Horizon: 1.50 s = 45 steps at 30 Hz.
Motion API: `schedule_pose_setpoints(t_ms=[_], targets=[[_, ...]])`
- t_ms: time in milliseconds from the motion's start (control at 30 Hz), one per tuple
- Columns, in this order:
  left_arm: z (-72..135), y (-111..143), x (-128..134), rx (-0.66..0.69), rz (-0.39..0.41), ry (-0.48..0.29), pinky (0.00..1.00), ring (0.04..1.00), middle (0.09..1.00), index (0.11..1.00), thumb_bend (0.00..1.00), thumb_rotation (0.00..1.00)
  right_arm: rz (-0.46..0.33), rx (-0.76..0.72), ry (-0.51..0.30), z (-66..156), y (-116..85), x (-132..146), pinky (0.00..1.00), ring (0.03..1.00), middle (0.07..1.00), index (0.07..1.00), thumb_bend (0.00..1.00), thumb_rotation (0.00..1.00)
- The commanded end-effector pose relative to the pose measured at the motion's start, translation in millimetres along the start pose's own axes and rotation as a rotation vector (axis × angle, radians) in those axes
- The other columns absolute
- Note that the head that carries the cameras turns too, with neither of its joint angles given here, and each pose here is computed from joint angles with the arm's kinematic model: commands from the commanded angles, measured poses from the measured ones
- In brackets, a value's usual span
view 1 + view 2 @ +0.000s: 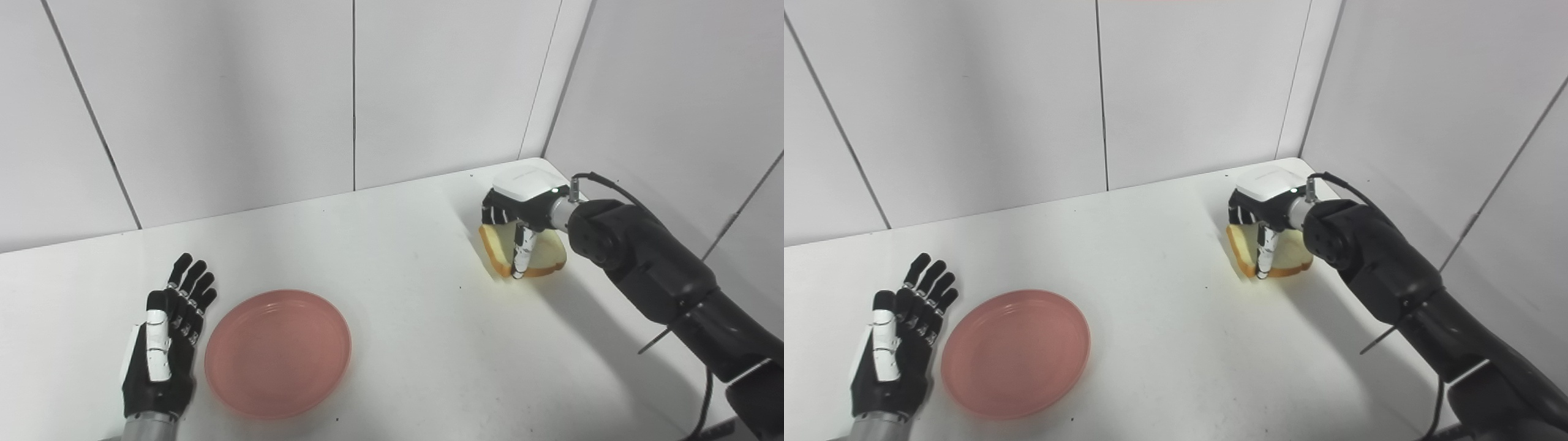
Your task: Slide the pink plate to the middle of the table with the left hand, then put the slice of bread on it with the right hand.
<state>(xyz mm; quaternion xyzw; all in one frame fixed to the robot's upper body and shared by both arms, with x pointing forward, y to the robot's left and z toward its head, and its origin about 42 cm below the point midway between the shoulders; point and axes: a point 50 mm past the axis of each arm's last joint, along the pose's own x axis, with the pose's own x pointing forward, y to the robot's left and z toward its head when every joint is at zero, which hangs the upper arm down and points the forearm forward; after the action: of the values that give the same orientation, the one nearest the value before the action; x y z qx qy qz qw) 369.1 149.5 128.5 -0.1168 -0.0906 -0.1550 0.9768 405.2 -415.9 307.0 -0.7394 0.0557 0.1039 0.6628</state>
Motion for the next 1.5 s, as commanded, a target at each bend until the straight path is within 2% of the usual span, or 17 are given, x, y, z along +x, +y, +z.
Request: schedule_pose_setpoints(t_ms=[0,167,200,300,467,533,600,833,1000,1133,1200,1367,1467], targets=[[-2,0,-1,-0.005,-0.008,-0.009,0.94,0.936,0.939,0.915,0.7,0.97,-0.107,-0.016,-0.014,2,-44,-8,0.44,0.52,0.531,0.462,0.52,0.0],[-3,-3,-1,-0.003,-0.008,-0.009,0.94,0.931,0.936,0.917,0.7,0.97,-0.147,0.006,-0.054,20,-64,-17,0.43,0.524,0.545,0.452,0.52,0.0],[-3,-4,-1,-0.002,-0.009,-0.009,0.94,0.932,0.939,0.92,0.71,0.97,-0.151,0.012,-0.059,22,-67,-18,0.46,0.562,0.512,0.473,0.53,0.0],[-4,-6,0,-0.003,-0.008,-0.007,0.94,0.934,0.94,0.921,0.71,0.97,-0.176,0.016,-0.089,33,-74,-21,0.5,0.585,0.497,0.482,0.53,0.0],[-6,-9,0,0.001,-0.006,-0.001,0.93,0.935,0.938,0.919,0.71,0.97,-0.211,-0.003,-0.165,55,-83,-23,0.49,0.566,0.495,0.484,0.53,0.0],[-6,-12,0,0.0,-0.003,0.005,0.93,0.934,0.937,0.918,0.72,0.97,-0.22,0.004,-0.199,67,-85,-23,0.5,0.571,0.495,0.484,0.53,0.0],[-7,-13,0,-0.003,0.002,0.009,0.93,0.938,0.939,0.918,0.72,0.97,-0.229,-0.002,-0.238,78,-86,-23,0.44,0.516,0.528,0.459,0.52,0.0],[-9,-15,0,-0.001,0.004,0.007,0.93,0.936,0.938,0.914,0.71,0.97,-0.248,-0.022,-0.365,117,-89,-17,0.39,0.455,0.496,0.483,0.53,0.0],[-10,-18,1,0.002,0.007,0.011,0.93,0.933,0.935,0.909,0.72,0.97,-0.26,-0.021,-0.445,147,-91,-14,0.41,0.483,0.514,0.469,0.52,0.0],[-9,-22,2,0.0,0.005,0.013,0.93,0.937,0.934,0.907,0.72,0.97,-0.279,-0.018,-0.515,166,-92,-13,0.37,0.425,0.491,0.479,0.53,0.0],[-10,-24,2,0.001,0.006,0.017,0.93,0.939,0.935,0.908,0.73,0.97,-0.275,-0.013,-0.542,177,-93,-13,0.39,0.45,0.505,0.472,0.53,0.0],[-12,-28,5,0.001,0.006,0.015,0.94,0.944,0.94,0.909,0.72,0.97,-0.279,-0.022,-0.605,203,-94,-13,0.38,0.443,0.497,0.478,0.53,0.0],[-13,-30,6,0.0,0.007,0.014,0.95,0.949,0.945,0.912,0.72,0.98,-0.276,-0.013,-0.645,218,-93,-12,0.36,0.421,0.457,0.496,0.53,0.0]])
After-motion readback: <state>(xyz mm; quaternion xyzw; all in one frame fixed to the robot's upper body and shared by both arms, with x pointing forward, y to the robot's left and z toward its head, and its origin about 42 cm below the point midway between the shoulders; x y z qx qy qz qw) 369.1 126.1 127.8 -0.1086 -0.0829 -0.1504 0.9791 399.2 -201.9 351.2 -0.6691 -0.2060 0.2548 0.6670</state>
